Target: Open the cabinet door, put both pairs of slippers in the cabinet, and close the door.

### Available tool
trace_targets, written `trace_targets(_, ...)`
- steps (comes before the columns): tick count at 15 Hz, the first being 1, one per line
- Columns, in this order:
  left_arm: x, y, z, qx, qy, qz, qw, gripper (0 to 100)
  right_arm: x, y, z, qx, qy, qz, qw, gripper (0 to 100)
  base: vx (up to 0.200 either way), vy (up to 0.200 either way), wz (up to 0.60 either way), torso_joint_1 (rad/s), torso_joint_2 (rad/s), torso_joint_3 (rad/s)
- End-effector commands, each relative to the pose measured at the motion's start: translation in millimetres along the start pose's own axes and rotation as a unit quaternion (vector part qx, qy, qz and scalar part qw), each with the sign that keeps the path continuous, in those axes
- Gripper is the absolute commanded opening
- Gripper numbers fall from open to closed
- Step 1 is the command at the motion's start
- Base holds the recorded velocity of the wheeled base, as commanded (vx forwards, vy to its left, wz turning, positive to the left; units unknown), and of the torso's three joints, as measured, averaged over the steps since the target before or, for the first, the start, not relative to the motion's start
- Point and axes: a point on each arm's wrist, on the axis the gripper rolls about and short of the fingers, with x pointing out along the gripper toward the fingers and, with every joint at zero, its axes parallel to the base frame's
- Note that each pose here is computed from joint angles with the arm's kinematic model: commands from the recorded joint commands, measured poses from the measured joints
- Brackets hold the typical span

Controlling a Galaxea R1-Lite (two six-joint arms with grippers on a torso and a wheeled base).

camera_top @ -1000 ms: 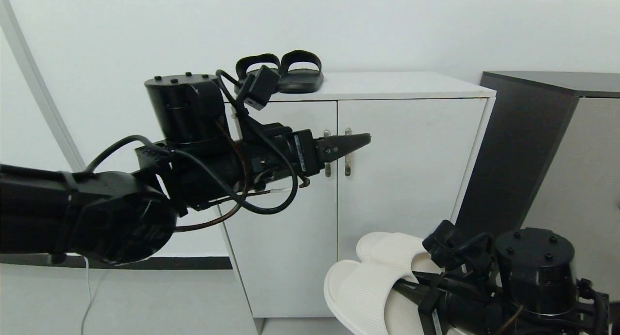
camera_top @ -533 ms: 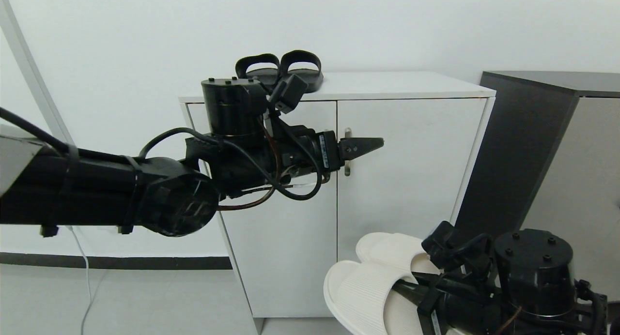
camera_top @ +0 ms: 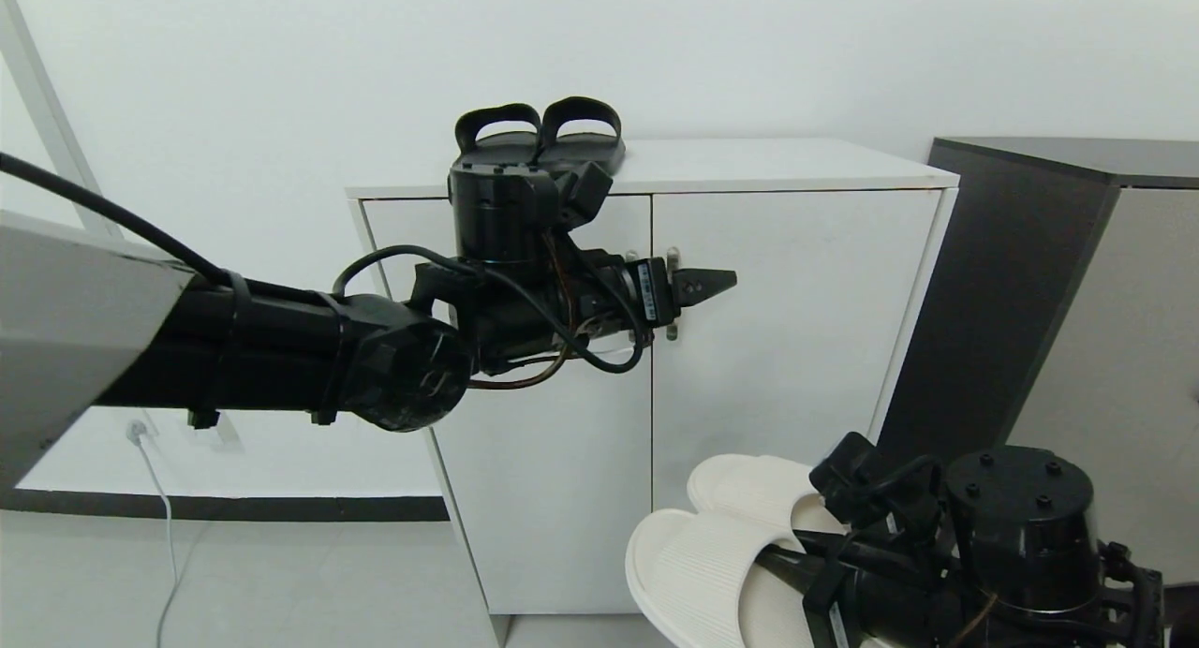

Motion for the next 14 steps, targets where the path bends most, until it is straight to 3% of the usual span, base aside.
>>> trace_targets(1,9,3.8,-0.5,0.000,-0.006,0.013,0.9999,100,2,0,-2,0.000,0.004,0.000,1.000,0,0.000,0.000,0.00,0.000,0.00,0.000)
trace_targets(6,26,10.6,-2.5,-0.001,-0.007,0.034,0.9994,100,1,0,0,0.000,0.001,0.000,1.000,0,0.000,0.000,0.00,0.000,0.00,0.000)
trace_targets(10,39,5.7,-3.1,0.001,-0.004,0.025,0.9997,100,1,0,-1,0.000,0.001,0.000,1.000,0,0.000,0.000,0.00,0.000,0.00,0.000)
trace_targets(11,39,5.2,-3.8,0.000,-0.001,0.025,0.9997,0,0,0,0,0.000,0.000,0.000,1.000,0,0.000,0.000,0.00,0.000,0.00,0.000)
trace_targets(14,37,5.6,-4.6,-0.003,0.001,0.026,0.9997,0,0,1,-2,-0.001,0.003,0.002,1.000,0,0.000,0.000,0.00,0.000,0.00,0.000)
